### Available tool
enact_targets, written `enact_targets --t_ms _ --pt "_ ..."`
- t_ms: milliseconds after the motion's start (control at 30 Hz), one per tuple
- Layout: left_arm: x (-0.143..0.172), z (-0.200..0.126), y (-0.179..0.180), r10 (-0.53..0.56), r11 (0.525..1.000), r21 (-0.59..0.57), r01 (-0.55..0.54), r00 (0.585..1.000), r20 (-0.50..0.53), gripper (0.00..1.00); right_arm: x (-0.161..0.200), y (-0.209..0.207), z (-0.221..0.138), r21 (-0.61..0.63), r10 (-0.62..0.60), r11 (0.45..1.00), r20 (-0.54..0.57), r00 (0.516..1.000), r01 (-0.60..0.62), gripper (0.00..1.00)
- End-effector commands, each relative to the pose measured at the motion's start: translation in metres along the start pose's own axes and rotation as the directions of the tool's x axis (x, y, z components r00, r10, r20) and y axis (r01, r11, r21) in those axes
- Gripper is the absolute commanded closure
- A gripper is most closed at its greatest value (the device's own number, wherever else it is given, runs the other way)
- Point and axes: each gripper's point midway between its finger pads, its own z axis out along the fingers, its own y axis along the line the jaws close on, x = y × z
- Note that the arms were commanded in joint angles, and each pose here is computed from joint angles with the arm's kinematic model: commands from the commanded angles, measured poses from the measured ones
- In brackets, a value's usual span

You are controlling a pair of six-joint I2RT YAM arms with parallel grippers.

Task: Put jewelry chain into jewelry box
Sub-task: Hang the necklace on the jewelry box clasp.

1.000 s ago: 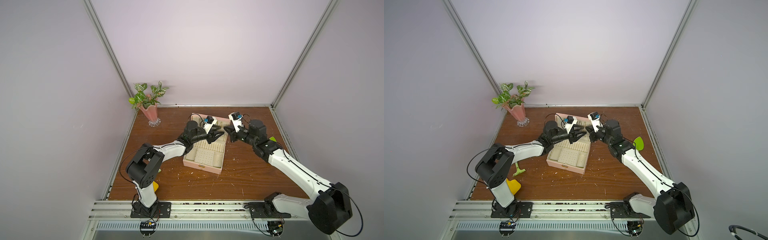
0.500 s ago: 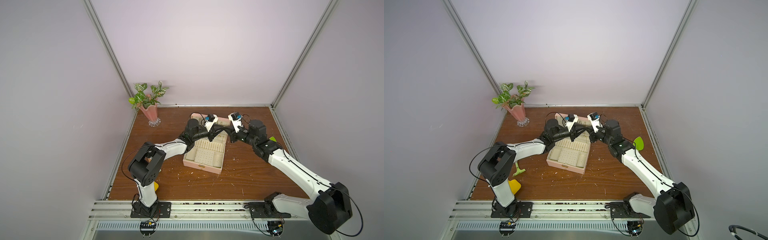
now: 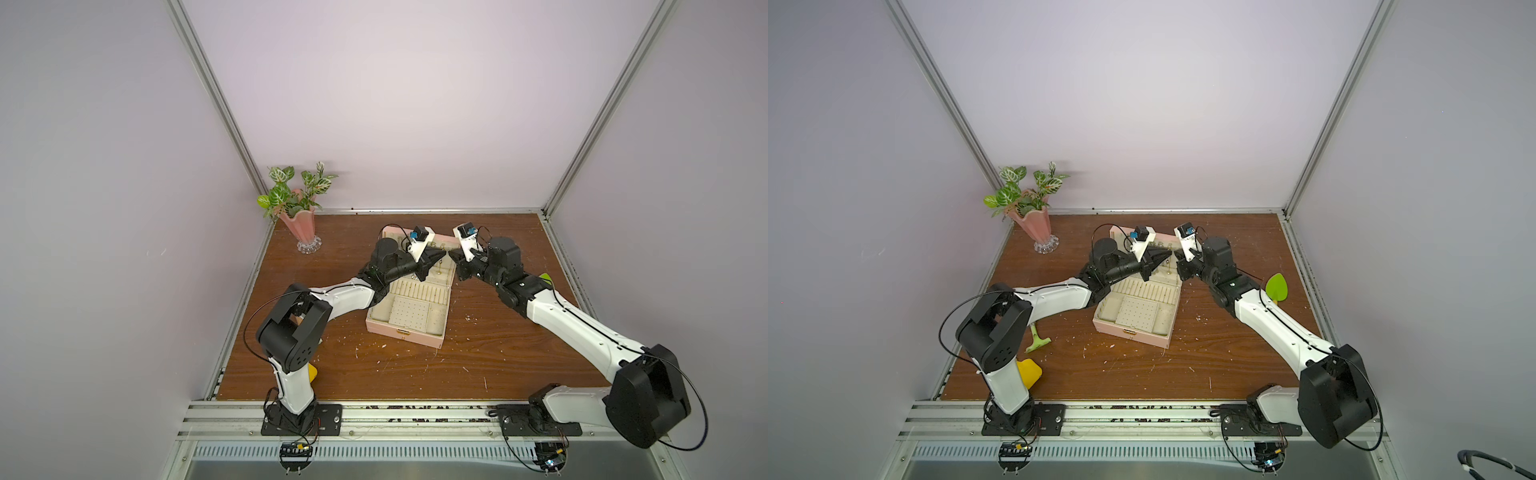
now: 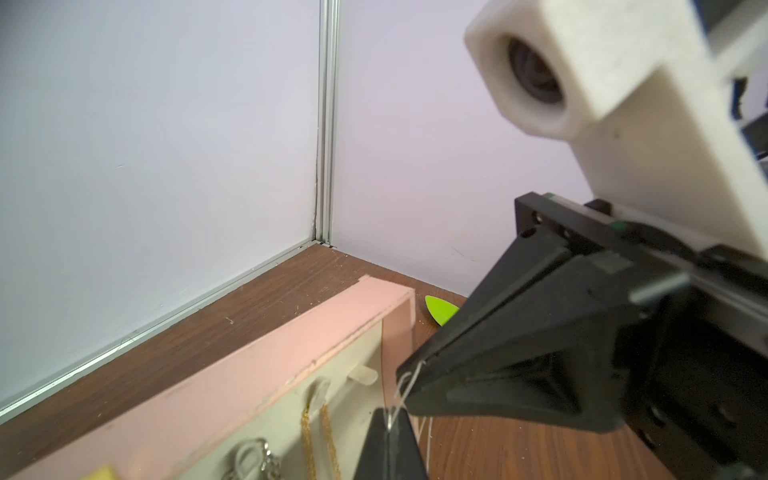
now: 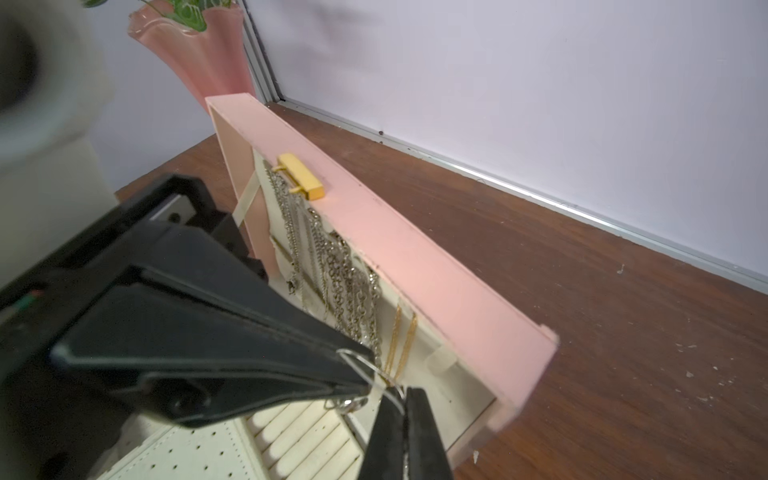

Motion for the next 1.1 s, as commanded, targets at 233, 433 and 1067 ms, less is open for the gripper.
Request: enact_targets --t_ms 233,433,1067 --pt "-0.007 0.011 0.013 -0.020 0.997 -0.076 0.020 1.000 -0.006 0.96 -0.045 -0.014 -0.005 0.086 -0.061 0.995 0.118 0.991 0.051 0.89" --pt "-0.005 0.015 0.014 -0.028 0.997 -0.073 0.028 1.000 -0.011 0.96 -0.048 -0.015 -0.001 0.094 -0.076 0.993 0.119 0.990 0.065 0.88" --pt "-0.015 0.009 0.001 0.043 0.998 -0.044 -0.045 0.998 -0.037 0.99 -0.044 -0.011 -0.020 0.106 -0.066 0.993 0.149 0.987 0.050 0.83"
